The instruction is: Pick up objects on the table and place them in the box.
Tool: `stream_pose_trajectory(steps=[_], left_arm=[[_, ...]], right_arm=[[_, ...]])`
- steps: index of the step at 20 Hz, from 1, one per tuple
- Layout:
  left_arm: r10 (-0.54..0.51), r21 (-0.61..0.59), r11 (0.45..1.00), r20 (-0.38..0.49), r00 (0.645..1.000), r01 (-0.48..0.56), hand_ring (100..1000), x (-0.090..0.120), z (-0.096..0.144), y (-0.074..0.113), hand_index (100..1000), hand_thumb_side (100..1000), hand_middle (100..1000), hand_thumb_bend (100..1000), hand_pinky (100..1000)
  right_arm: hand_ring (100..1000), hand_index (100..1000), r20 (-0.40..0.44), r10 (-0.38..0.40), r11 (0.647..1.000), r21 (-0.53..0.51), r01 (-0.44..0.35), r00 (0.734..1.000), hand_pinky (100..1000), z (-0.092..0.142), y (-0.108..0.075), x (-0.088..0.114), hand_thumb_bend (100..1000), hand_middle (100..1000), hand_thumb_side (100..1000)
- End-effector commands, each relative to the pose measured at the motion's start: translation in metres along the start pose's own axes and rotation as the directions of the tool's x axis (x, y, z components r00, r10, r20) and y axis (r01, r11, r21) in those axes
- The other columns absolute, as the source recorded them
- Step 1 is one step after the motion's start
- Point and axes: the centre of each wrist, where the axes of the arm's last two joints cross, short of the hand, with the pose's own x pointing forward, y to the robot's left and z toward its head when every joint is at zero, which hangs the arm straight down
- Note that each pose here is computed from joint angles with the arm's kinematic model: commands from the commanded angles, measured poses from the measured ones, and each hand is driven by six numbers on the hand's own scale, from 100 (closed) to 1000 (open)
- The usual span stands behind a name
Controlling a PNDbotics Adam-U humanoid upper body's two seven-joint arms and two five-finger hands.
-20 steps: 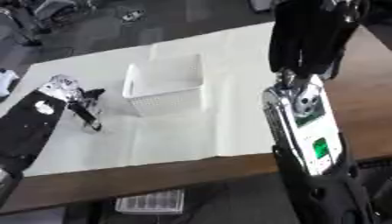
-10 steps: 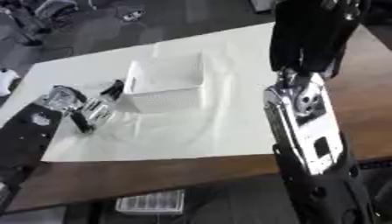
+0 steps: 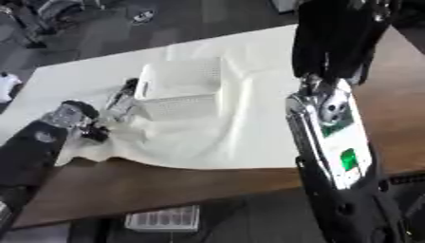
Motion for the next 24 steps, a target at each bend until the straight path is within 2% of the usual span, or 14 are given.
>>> stream_pose_trajectory(steps=[1, 4, 12, 14, 15, 16, 18, 19, 24], left_arm=[[0.061, -0.105, 0.993, 0.024, 0.998, -0.058, 1000, -0.014, 0.005, 0.014, 935, 1000, 937, 921, 942], [0.093, -0.129, 0.988, 0.028, 0.995, -0.089, 1000, -0.025, 0.015, 0.036, 941, 1000, 941, 919, 965], [0.140, -0.027, 0.990, -0.010, 0.990, -0.140, 1000, -0.055, 0.040, 0.079, 938, 1000, 939, 833, 953], [0.147, 0.001, 0.989, -0.020, 0.989, -0.147, 1000, -0.060, 0.046, 0.088, 939, 1000, 938, 768, 951], [0.150, 0.023, 0.989, -0.023, 0.988, -0.149, 1000, -0.062, 0.048, 0.092, 939, 1000, 939, 675, 948], [0.150, 0.046, 0.988, -0.025, 0.988, -0.149, 1000, -0.062, 0.050, 0.095, 935, 1000, 940, 656, 945], [0.146, 0.115, 0.983, -0.016, 0.989, -0.144, 1000, -0.057, 0.051, 0.098, 930, 1000, 939, 537, 902], [0.144, 0.165, 0.976, -0.009, 0.990, -0.140, 1000, -0.054, 0.051, 0.098, 927, 1000, 935, 516, 883], [0.140, 0.306, 0.940, 0.048, 0.989, -0.148, 993, -0.037, 0.044, 0.091, 897, 1000, 905, 527, 824]], right_arm=[[438, 781, 0.024, -0.007, 1.000, 0.015, 0.007, 1.000, 289, -0.005, 0.002, 0.006, 170, 487, 1000], [438, 781, 0.021, -0.008, 1.000, 0.018, 0.008, 1.000, 289, -0.005, 0.002, 0.006, 170, 487, 1000], [438, 782, 0.017, -0.009, 1.000, 0.025, 0.009, 1.000, 288, -0.005, 0.003, 0.005, 173, 487, 1000], [438, 782, 0.016, -0.009, 1.000, 0.028, 0.009, 1.000, 288, -0.004, 0.003, 0.005, 173, 487, 1000], [439, 781, 0.016, -0.010, 1.000, 0.029, 0.009, 1.000, 288, -0.004, 0.003, 0.005, 173, 487, 1000], [439, 781, 0.016, -0.010, 1.000, 0.030, 0.010, 1.000, 288, -0.004, 0.003, 0.005, 173, 487, 1000], [439, 781, 0.018, -0.013, 0.999, 0.031, 0.012, 1.000, 289, -0.005, 0.003, 0.005, 169, 487, 1000], [439, 781, 0.020, -0.015, 0.999, 0.030, 0.014, 1.000, 290, -0.005, 0.004, 0.005, 168, 487, 1000], [439, 780, 0.027, -0.023, 0.999, 0.030, 0.022, 0.999, 291, -0.006, 0.006, 0.006, 163, 487, 1000]])
